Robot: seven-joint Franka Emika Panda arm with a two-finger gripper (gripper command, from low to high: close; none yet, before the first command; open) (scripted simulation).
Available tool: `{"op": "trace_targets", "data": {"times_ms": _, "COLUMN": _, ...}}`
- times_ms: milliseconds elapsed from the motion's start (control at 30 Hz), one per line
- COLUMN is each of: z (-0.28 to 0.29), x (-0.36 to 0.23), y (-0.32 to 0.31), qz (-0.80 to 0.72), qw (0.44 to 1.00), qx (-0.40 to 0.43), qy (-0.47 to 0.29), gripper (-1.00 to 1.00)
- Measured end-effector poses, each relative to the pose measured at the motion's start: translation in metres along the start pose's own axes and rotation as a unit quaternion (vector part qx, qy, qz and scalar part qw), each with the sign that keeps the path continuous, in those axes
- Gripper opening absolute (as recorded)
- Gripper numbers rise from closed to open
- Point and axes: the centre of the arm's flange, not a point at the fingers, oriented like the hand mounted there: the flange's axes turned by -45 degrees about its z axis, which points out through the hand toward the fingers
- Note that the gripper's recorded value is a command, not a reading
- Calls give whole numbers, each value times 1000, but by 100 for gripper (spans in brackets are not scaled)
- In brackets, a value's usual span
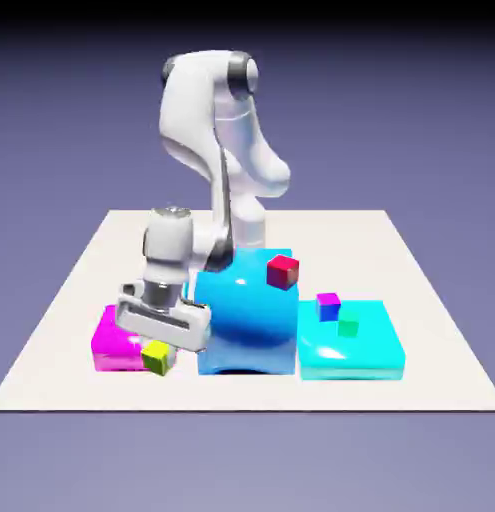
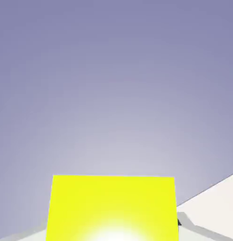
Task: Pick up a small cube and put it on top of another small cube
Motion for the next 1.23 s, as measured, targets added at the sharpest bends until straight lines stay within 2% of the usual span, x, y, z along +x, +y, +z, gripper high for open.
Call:
{"op": "trace_targets", "data": {"times_ms": 233, "z": -87, "x": -124, "y": -152, "qz": -6, "qw": 1000, "qx": -4, "qy": -17, "gripper": -100}}
{"op": "trace_targets", "data": {"times_ms": 333, "z": -112, "x": -174, "y": -175, "qz": 18, "qw": 999, "qx": -25, "qy": -14, "gripper": -100}}
{"op": "trace_targets", "data": {"times_ms": 633, "z": -128, "x": -292, "y": -172, "qz": 171, "qw": 983, "qx": -72, "qy": 5, "gripper": -100}}
{"op": "trace_targets", "data": {"times_ms": 800, "z": -131, "x": -363, "y": -156, "qz": 222, "qw": 967, "qx": -111, "qy": 57, "gripper": -100}}
{"op": "trace_targets", "data": {"times_ms": 867, "z": -131, "x": -364, "y": -156, "qz": 222, "qw": 967, "qx": -112, "qy": 57, "gripper": -100}}
{"op": "trace_targets", "data": {"times_ms": 1167, "z": -65, "x": -367, "y": -143, "qz": 222, "qw": 967, "qx": -112, "qy": 58, "gripper": -100}}
{"op": "trace_targets", "data": {"times_ms": 1200, "z": -63, "x": -367, "y": -143, "qz": 222, "qw": 967, "qx": -112, "qy": 57, "gripper": 100}}
{"op": "trace_targets", "data": {"times_ms": 1233, "z": -63, "x": -367, "y": -143, "qz": 222, "qw": 967, "qx": -112, "qy": 57, "gripper": 100}}
